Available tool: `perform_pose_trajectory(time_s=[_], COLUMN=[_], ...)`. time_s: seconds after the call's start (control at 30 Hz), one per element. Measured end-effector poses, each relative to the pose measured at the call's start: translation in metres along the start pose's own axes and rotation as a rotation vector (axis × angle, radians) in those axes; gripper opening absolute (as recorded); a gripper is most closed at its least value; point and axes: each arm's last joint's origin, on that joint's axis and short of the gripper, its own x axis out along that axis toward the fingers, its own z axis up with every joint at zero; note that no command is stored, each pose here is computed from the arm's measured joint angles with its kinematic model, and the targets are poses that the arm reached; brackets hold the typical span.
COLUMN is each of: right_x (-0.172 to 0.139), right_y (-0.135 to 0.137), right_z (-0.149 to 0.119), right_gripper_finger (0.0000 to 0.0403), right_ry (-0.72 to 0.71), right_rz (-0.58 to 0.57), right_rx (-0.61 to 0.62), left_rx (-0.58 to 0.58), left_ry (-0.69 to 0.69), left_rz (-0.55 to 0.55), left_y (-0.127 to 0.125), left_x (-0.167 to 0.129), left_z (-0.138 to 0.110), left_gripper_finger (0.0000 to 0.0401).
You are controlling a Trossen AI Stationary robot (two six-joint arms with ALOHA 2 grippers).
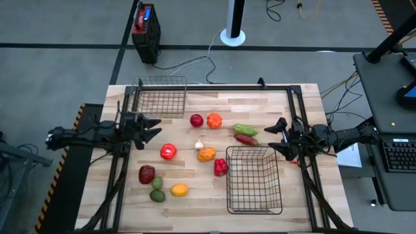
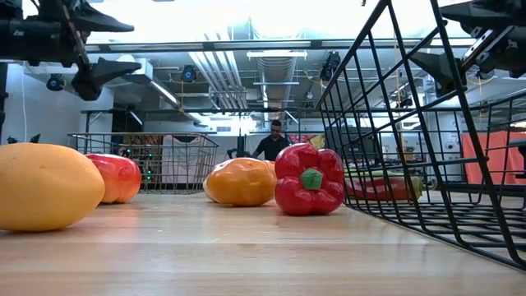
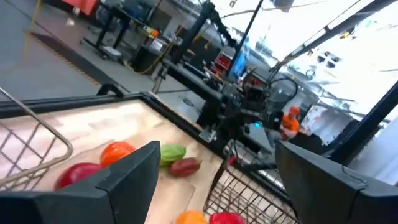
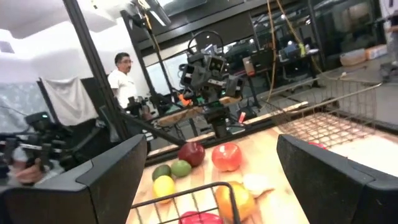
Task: Sort produce into baskets
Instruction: Put the bottom red tomato into the black wire basket
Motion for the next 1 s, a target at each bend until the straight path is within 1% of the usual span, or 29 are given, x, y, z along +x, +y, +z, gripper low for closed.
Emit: perform_pose_trajectory(time_s=[0.07, 0.13, 0.27, 0.33, 0.4, 0.5, 0.57, 0.67, 0.83, 0.93, 1.0], right_x=[0.000, 0.000, 0.001, 0.001, 0.002, 0.002, 0.002, 0.003, 0.006, 0.007, 0.008], right_y=[0.002, 0.004, 0.008, 0.010, 0.011, 0.013, 0.015, 0.018, 0.021, 0.022, 0.023], right_z=[0.005, 0.013, 0.025, 0.031, 0.036, 0.043, 0.049, 0.056, 0.065, 0.070, 0.071], right_gripper_finger=[0.0352, 0.0352, 0.0352, 0.0352, 0.0352, 0.0352, 0.0352, 0.0352, 0.0352, 0.0352, 0.0352], right_ry=[0.007, 0.008, 0.022, 0.040, 0.065, 0.119, 0.139, 0.162, 0.191, 0.209, 0.212], right_rz=[-0.003, -0.004, -0.008, -0.013, -0.021, -0.038, -0.044, -0.052, -0.057, -0.060, -0.061], right_rx=[-0.006, -0.006, -0.008, -0.005, 0.000, 0.001, 0.000, 0.002, -0.044, -0.066, -0.068], left_rx=[-0.007, 0.002, 0.010, 0.030, 0.049, 0.046, 0.032, 0.052, 0.071, 0.111, 0.142], left_ry=[-0.012, 0.019, 0.120, 0.209, 0.319, 0.492, 0.580, 0.716, 0.883, 0.983, 1.039], left_rz=[-0.018, -0.020, -0.023, 0.014, 0.069, 0.174, 0.243, 0.320, 0.486, 0.625, 0.688], left_y=[-0.003, -0.007, -0.019, -0.024, -0.030, -0.040, -0.048, -0.063, -0.083, -0.087, -0.089], left_x=[0.005, 0.010, 0.020, 0.025, 0.029, 0.035, 0.039, 0.049, 0.068, 0.077, 0.083], left_z=[0.001, 0.003, 0.010, 0.012, 0.014, 0.017, 0.018, 0.017, 0.011, 0.005, 0.000], left_gripper_finger=[0.0300, 0.0300, 0.0300, 0.0300, 0.0300, 0.0300, 0.0300, 0.0300, 0.0300, 0.0300, 0.0300])
